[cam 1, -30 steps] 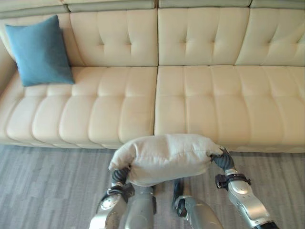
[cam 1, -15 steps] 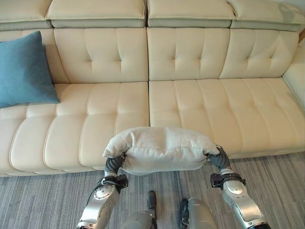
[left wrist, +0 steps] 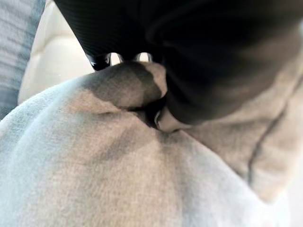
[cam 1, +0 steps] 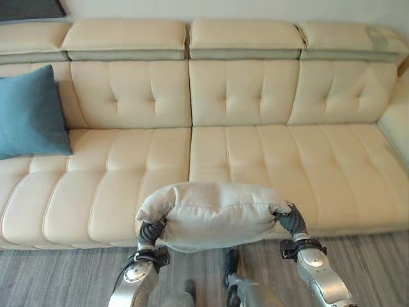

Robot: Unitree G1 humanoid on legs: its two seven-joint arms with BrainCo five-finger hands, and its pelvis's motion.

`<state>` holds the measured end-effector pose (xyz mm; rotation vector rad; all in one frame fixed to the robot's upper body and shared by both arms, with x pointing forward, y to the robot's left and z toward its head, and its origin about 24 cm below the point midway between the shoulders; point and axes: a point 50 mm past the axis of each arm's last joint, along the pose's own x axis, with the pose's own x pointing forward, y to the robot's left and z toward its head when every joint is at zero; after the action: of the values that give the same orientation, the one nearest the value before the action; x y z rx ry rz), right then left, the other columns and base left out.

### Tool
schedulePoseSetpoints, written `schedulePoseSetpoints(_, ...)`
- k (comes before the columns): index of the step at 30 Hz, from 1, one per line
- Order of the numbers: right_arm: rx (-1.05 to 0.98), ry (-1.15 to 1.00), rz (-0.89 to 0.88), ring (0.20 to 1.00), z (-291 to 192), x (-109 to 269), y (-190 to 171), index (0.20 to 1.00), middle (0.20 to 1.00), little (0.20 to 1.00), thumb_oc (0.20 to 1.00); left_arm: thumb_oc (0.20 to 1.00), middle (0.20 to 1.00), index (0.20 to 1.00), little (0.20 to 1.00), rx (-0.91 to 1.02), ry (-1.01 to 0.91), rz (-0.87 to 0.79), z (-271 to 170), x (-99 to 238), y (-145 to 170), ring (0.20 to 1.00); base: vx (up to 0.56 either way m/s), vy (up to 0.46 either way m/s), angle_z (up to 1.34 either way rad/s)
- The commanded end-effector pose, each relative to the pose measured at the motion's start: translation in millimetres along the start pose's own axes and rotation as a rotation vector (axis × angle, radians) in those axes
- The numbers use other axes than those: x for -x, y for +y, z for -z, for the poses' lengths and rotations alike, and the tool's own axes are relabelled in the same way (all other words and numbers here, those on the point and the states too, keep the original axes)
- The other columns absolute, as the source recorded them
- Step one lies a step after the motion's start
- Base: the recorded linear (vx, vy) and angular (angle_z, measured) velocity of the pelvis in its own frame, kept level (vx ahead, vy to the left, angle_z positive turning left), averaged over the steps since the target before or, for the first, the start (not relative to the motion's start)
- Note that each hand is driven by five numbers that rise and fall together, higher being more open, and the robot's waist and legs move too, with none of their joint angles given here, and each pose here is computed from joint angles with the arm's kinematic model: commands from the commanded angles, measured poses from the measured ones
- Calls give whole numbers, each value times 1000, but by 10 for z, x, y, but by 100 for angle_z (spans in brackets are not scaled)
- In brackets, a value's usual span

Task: Pick up all the scattered cushions and arrange them neatly on the sofa.

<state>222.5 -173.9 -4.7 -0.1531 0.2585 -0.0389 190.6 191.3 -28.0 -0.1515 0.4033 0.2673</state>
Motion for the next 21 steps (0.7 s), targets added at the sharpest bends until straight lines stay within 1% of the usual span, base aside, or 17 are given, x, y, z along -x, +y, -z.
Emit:
schedulePoseSetpoints(1, -49, -313, -43, 200, -635, -98, 20, 200, 200, 200, 200, 200, 200, 200, 200, 89, -284, 93, -575, -16, -206, 200, 171, -112, -3)
schedulePoseSetpoints(6, -41, -326, -51, 200, -674, -93, 43, 200, 200, 200, 200, 200, 200, 200, 200, 95, -259, 90, -527, 11, -203, 200, 169, -47, 2)
schedulePoseSetpoints(11, -15, -314, -46, 200, -656, -100, 51, 200, 200, 200, 200, 200, 200, 200, 200, 98, -250, 78, -508, 11, -222, 200, 145, 66, 9)
schedulePoseSetpoints(18, -26, -308, -50, 200, -638, -75, 85, 200, 200, 200, 200, 200, 200, 200, 200, 95, -233, 90, -457, 30, -242, 200, 162, 210, -2)
schedulePoseSetpoints(20, -36, -326, -46, 200, -690, -93, 114, 200, 200, 200, 200, 200, 200, 200, 200, 83, -257, 89, -507, 20, -250, 200, 155, 234, 9)
schedulePoseSetpoints(21, -42, -372, -58, 200, -819, -138, 179, 200, 200, 200, 200, 200, 200, 200, 200, 71, -280, 86, -568, -8, -260, 200, 128, 219, 14)
